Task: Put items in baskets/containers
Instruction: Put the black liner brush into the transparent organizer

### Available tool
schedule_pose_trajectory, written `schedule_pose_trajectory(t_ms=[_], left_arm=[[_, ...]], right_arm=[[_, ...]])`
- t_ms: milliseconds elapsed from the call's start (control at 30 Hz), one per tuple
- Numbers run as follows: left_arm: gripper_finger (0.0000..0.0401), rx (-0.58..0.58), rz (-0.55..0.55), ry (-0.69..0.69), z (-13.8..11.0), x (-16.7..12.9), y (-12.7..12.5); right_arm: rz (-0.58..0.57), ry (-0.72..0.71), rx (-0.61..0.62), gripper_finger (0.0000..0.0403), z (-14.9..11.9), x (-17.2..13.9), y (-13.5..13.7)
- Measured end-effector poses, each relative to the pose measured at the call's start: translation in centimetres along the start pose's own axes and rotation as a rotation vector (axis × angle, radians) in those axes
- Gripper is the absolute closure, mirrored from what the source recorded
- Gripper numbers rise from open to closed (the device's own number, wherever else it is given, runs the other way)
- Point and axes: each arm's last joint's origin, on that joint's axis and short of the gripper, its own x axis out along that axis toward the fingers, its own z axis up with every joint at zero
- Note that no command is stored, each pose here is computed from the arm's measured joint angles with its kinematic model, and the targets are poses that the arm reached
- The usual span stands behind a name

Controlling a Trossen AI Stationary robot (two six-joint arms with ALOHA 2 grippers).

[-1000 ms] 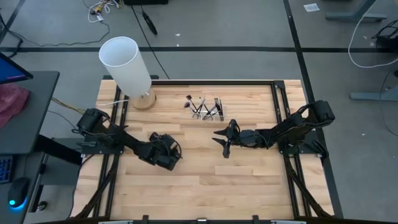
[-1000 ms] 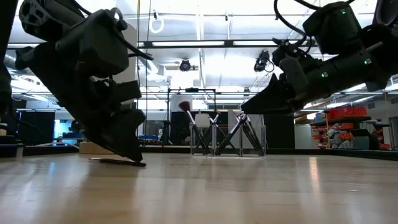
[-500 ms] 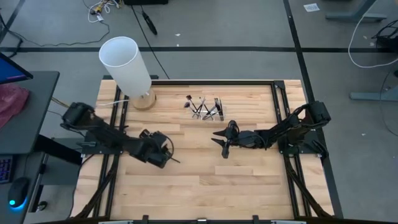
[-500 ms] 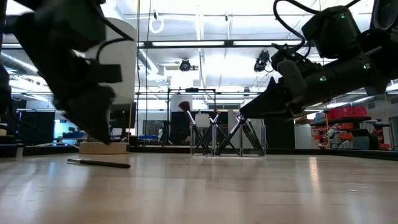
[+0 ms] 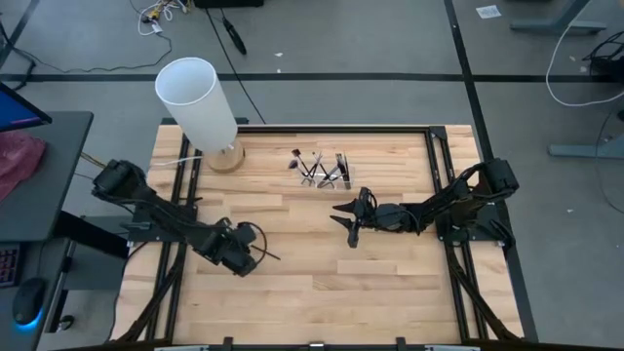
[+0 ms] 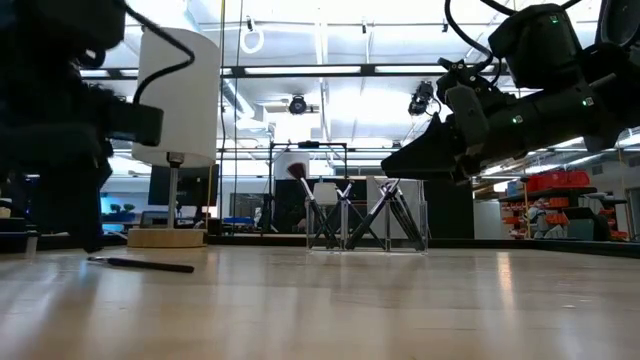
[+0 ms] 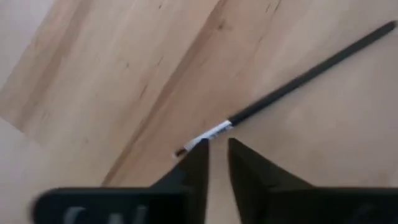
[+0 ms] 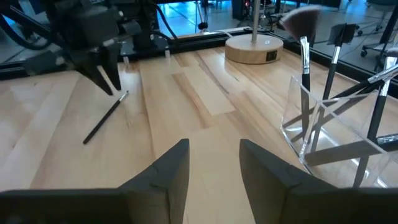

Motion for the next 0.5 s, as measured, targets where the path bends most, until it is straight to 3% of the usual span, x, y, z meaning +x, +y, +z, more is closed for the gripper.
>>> schedule_pose_trajectory(t_ms=[133,300,500], left_arm=[[0.0393,0.078,0.066,-0.012,0.1,1.2,0.1],[0.039,0.16,0.132,-0.046,0.5,2.0,0.2],[0.0397,0.165,0.289,-0.244,1.8,2.3,1.1]], right_arm=[[0.0,-0.001,0.001,0.0262,0.0,0.0,0.0],[0.0,0.0,0.001,0.0262,0.0,0.0,0.0],[0.0,-0.001,0.004,0.0262,0.0,0.0,0.0]])
